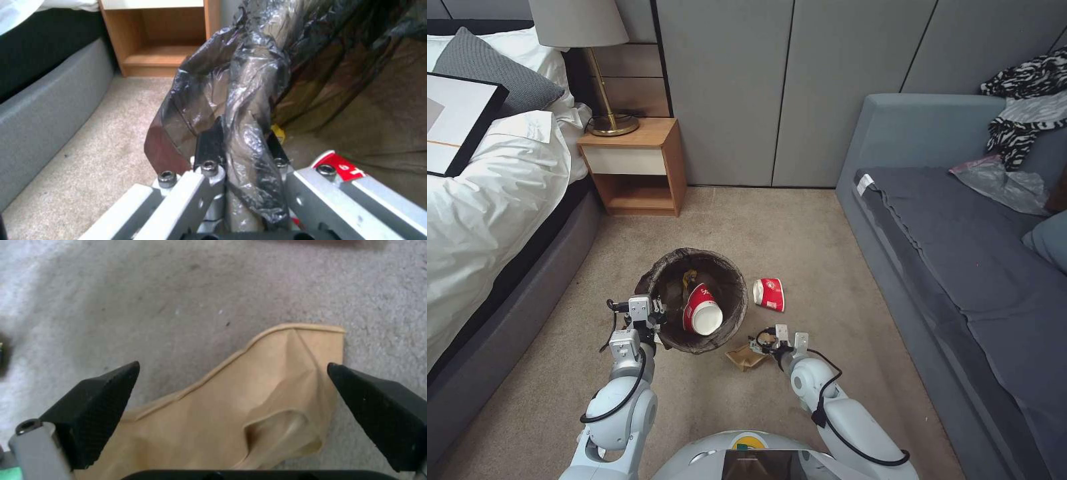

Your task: Pick up the trash bin, then pick up the garbage from the floor and place it into the trash bin.

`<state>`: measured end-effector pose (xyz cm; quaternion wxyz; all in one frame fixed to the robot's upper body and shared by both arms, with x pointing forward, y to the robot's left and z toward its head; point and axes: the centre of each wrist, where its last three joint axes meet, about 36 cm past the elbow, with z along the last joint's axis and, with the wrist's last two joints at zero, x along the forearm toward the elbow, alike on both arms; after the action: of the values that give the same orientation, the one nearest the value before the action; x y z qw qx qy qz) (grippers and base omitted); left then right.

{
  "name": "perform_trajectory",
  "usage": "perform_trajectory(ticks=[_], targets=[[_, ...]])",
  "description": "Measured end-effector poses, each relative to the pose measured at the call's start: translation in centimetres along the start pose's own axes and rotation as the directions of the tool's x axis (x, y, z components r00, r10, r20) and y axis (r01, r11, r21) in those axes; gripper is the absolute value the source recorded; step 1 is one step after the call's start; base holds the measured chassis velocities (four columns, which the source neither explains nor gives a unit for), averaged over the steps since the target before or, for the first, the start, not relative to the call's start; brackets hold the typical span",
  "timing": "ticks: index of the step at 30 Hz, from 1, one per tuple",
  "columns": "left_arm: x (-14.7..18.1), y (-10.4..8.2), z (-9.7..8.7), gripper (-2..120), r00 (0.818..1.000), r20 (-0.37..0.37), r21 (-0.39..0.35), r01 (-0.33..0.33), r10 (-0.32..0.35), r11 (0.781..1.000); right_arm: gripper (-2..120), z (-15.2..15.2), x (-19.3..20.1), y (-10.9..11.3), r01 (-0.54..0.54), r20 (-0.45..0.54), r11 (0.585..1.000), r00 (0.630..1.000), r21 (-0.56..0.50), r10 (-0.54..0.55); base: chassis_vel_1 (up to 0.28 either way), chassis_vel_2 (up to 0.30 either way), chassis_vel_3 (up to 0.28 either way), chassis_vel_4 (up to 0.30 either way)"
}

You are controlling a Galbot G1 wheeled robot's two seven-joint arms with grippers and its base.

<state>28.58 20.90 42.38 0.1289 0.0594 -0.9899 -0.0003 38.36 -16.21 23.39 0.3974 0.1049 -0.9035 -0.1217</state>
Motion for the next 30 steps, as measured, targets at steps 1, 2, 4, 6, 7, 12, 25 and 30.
perform_trajectory(ticks=[1, 2, 4, 6, 7, 12, 25, 30], targets=[[0.0, 0.0, 0.0, 3, 1.0, 0.0, -0.001, 0.001, -0.001, 1.0, 100, 0.1, -0.3, -0.1, -0.005, -0.002, 1.0, 1.0, -0.002, 0.005, 0.0, 0.0, 0.0, 0.0], [0.0, 0.1, 0.0, 3, 1.0, 0.0, -0.002, 0.002, -0.002, 1.0, 100, 0.4, -0.6, -0.3, -0.015, -0.004, 1.0, 1.0, -0.003, 0.015, 0.0, 0.0, 0.0, 0.0], [0.0, 0.1, 0.0, 3, 1.0, 0.0, -0.002, 0.002, -0.002, 1.0, 100, 0.6, -0.7, -0.4, -0.019, -0.005, 1.0, 1.0, -0.003, 0.019, 0.0, 0.0, 0.0, 0.0], [0.1, 0.1, 0.0, 3, 1.0, 0.001, -0.002, 0.002, -0.002, 1.0, 100, 1.1, -1.0, -0.8, -0.032, -0.011, 0.999, 0.999, -0.002, 0.032, 0.0, 0.0, 0.0, 0.0], [0.1, 0.1, 0.0, 3, 1.0, 0.001, -0.002, 0.002, -0.002, 1.0, 100, 1.1, -1.0, -0.8, -0.032, -0.011, 0.999, 0.999, -0.002, 0.032, 0.0, 0.0, 0.0, 0.0], [0.0, 0.1, -0.1, 3, 1.0, 0.003, -0.004, 0.002, -0.002, 1.0, 99, 2.3, -1.3, -2.0, -0.06, -0.023, 0.998, 0.998, 0.002, 0.06, 0.0, 0.0, 0.0, 0.0], [-0.1, 0.1, -0.1, 3, 1.0, 0.004, 0.0, 0.002, -0.002, 1.0, 61, 3.6, -1.5, -2.8, -0.084, -0.018, 0.996, 0.996, 0.011, 0.084, 0.0, 0.0, 0.0, 0.0], [-0.2, 0.1, -0.1, 3, 1.0, 0.003, 0.001, 0.001, -0.001, 1.0, 42, 3.6, -1.5, -2.9, -0.087, -0.01, 0.996, 0.996, 0.017, 0.087, 0.0, 0.0, 0.0, 0.0]])
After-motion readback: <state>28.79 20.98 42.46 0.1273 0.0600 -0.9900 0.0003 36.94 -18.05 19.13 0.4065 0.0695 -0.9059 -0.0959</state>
